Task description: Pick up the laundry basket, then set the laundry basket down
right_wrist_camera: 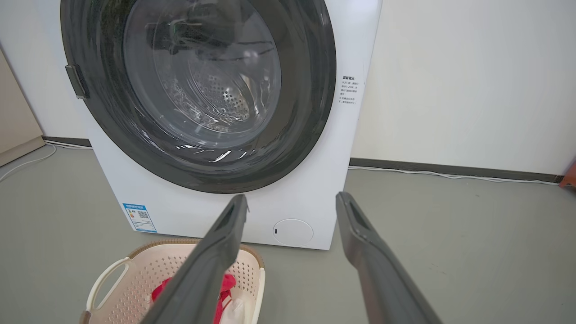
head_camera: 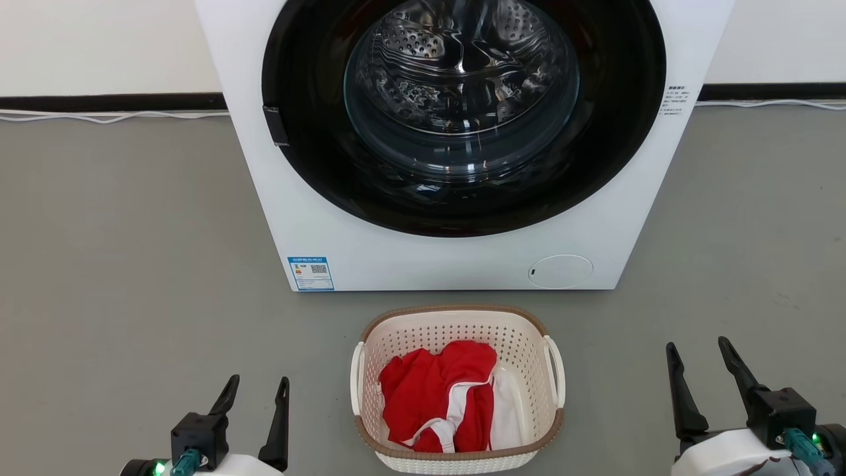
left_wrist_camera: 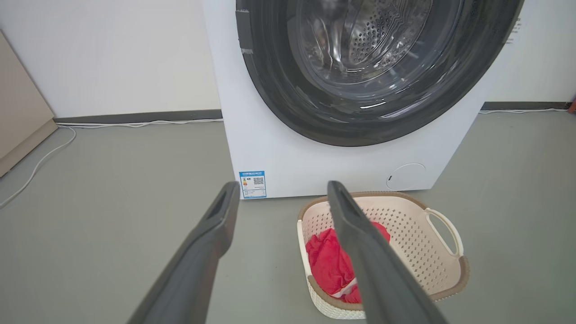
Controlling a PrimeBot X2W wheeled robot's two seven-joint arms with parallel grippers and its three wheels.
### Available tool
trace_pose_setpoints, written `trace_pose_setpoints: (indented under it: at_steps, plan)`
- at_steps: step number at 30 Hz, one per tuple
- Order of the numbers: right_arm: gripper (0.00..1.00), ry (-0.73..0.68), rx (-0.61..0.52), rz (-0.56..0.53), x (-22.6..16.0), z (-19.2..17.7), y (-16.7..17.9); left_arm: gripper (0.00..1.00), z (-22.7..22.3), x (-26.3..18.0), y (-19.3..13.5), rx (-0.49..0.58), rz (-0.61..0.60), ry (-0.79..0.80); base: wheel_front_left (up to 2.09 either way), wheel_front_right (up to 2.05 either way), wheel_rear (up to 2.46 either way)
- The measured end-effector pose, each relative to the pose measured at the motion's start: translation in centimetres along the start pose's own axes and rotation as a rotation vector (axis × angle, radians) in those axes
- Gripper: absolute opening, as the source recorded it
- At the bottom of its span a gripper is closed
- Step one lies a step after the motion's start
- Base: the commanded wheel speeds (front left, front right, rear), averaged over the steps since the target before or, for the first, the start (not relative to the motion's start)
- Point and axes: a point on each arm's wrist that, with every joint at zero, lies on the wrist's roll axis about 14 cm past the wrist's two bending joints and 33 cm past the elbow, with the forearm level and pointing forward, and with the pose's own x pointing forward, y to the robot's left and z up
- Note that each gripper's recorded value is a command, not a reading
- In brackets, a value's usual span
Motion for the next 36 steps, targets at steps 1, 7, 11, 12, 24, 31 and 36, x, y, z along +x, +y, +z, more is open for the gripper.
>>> trace_pose_setpoints:
  at_steps: [1,7,11,12,24,31,36]
  plan:
    - [1.00,0.003,-0.003,0.000,0.0,-0.1,0.0,1.00,-0.1,0.0,0.1,-0.001,0.007,0.003,0.00,0.00,0.00]
    - [1.00,0.006,-0.004,-0.006,-0.1,-0.2,-0.3,1.00,-0.3,0.0,0.2,-0.009,0.013,0.009,0.00,0.00,0.00]
    - [1.00,0.008,-0.004,-0.009,-0.2,-0.3,-0.4,1.00,-0.4,0.0,0.2,-0.012,0.016,0.012,0.00,0.00,0.00]
    - [1.00,0.009,-0.004,-0.010,-0.2,-0.3,-0.4,1.00,-0.4,0.0,0.2,-0.013,0.016,0.013,0.00,0.00,0.00]
    - [1.00,0.032,-0.004,-0.006,0.0,-1.0,-0.3,1.00,-0.7,0.6,0.1,-0.020,0.020,0.023,0.00,0.00,0.00]
    - [1.00,0.044,-0.004,0.004,1.4,-1.4,0.0,1.00,-1.2,1.4,0.3,-0.032,0.026,0.041,0.00,0.00,0.00]
    - [1.00,0.065,-0.009,0.012,2.4,-2.0,0.3,1.00,-1.3,2.6,0.2,-0.035,0.024,0.047,0.00,0.00,0.00]
